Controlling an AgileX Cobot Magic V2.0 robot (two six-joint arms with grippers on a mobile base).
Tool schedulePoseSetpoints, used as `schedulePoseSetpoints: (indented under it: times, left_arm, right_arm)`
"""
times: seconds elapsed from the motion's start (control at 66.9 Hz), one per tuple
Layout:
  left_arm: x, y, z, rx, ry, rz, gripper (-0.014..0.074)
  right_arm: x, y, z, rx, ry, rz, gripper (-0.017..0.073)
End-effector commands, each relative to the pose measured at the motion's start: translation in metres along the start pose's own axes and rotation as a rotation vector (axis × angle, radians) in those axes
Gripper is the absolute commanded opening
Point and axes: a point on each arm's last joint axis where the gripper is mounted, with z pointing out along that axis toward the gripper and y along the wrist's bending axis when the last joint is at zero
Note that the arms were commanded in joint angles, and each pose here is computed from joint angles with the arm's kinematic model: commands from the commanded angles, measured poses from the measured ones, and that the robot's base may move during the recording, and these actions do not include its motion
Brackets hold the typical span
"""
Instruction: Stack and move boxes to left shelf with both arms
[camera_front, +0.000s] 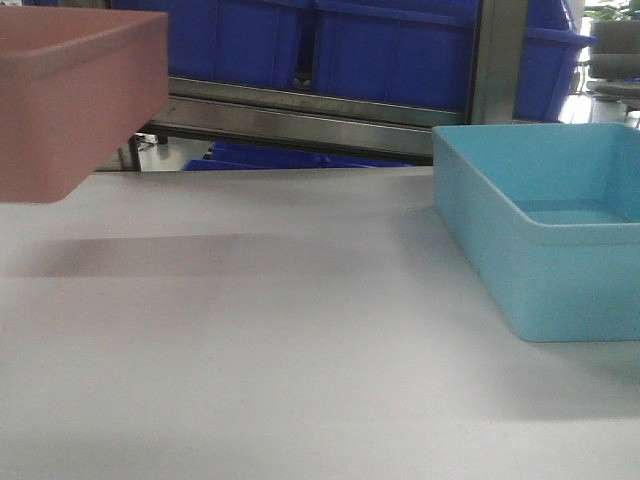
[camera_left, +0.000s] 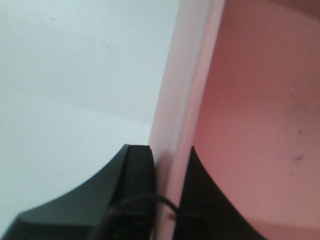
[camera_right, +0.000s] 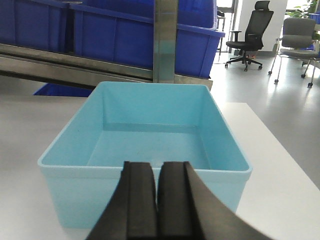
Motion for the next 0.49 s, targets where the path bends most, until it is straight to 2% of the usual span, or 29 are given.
schedulePoseSetpoints:
  times: [0.0, 0.149, 0.194, 0.284, 0.388, 0.478]
  left_arm:
    - [-0.005, -0.037, -0.041, 0.102, -0.131, -0.08, -0.0003]
    - [0.013, -0.075, -0.037, 0.155, -0.061, -0.114, -0.0003]
    - [0.024, -0.089, -0.031, 0.155, -0.036, -0.098, -0.0003]
    - [0.041, -0.107, -0.019, 0.127, -0.009, -0.087, -0.0003]
    - [0.068, -0.135, -0.002, 0.111, 0.028, -0.051, -0.0003]
    - [0.087, -0.152, 0.01, 0.117, 0.044, -0.042, -0.0003]
  right_arm:
    - [-0.016, 0.0, -0.003, 0.007, -0.133, -0.015, 0.0053]
    - [-0.016, 0.0, -0.003, 0.007, -0.133, -0.015, 0.0053]
    - [-0.016, 0.0, -0.003, 0.007, -0.133, -0.015, 0.0053]
    - [-0.016, 0.0, -0.003, 0.007, -0.133, -0.015, 0.0053]
    - [-0.016, 0.0, -0.003, 0.007, -0.133, -0.015, 0.0053]
    - [-0.016, 0.0, -0.003, 0.007, -0.133, -0.015, 0.0053]
